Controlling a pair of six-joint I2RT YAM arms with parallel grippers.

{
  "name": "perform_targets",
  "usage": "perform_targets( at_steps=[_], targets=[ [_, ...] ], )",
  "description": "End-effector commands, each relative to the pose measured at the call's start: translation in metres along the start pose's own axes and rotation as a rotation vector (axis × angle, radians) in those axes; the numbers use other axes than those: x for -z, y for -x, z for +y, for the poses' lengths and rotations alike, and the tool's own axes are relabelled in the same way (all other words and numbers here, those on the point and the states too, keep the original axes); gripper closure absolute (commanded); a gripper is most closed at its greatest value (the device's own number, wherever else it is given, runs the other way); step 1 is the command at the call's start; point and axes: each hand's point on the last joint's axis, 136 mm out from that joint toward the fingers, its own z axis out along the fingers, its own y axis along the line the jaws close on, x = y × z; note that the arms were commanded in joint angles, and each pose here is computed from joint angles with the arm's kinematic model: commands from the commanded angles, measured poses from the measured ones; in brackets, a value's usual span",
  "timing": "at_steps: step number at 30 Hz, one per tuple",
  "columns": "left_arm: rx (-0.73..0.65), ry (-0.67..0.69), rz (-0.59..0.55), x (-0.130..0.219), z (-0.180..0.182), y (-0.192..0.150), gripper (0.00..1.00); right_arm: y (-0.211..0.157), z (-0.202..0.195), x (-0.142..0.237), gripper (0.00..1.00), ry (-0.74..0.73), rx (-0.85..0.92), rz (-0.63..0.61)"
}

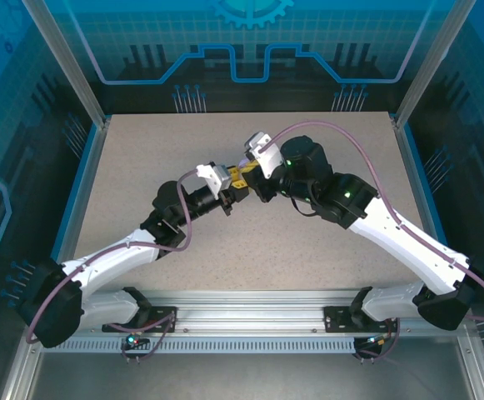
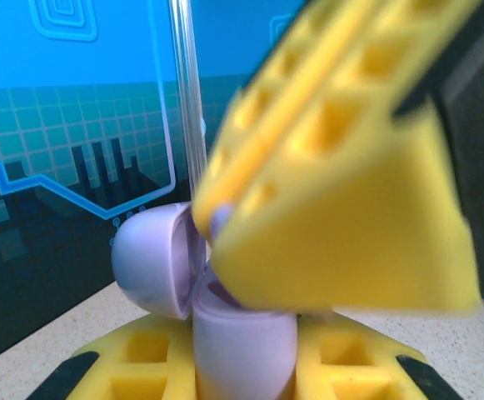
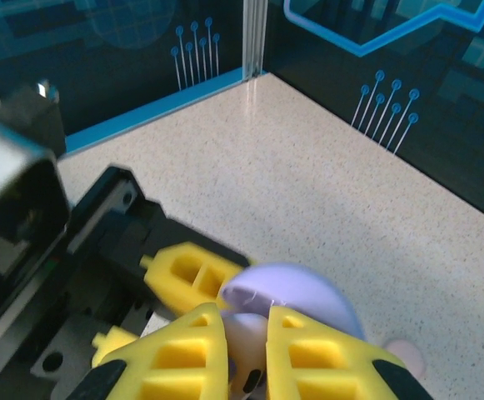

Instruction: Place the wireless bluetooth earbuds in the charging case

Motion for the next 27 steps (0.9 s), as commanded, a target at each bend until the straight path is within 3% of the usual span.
perform_targets(
  at_steps=[1,8,19,27],
  targets=[
    [-0.023,-0.004,-0.138,-0.001,-0.001,0.049,1.0,-0.018,0.009,-0.006,0.87,0.036,0.016,0.066],
    [-0.013,-0.008,-0.129,-0.002,-0.002,0.045,1.0,-0.011,0.005,-0.007,0.92,0.008,-0.024,0.046],
    [-0.006,-0.007,-0.12,-0.002,-0.002,0.042,1.0,0.041,0.009,0.036,0.92,0.077,-0.111,-0.143],
    [0.001,-0.003,-0.117,-0.003,-0.001,0.042,1.0,0.056,0.004,0.054,0.91,0.1,-0.171,-0.204]
  ],
)
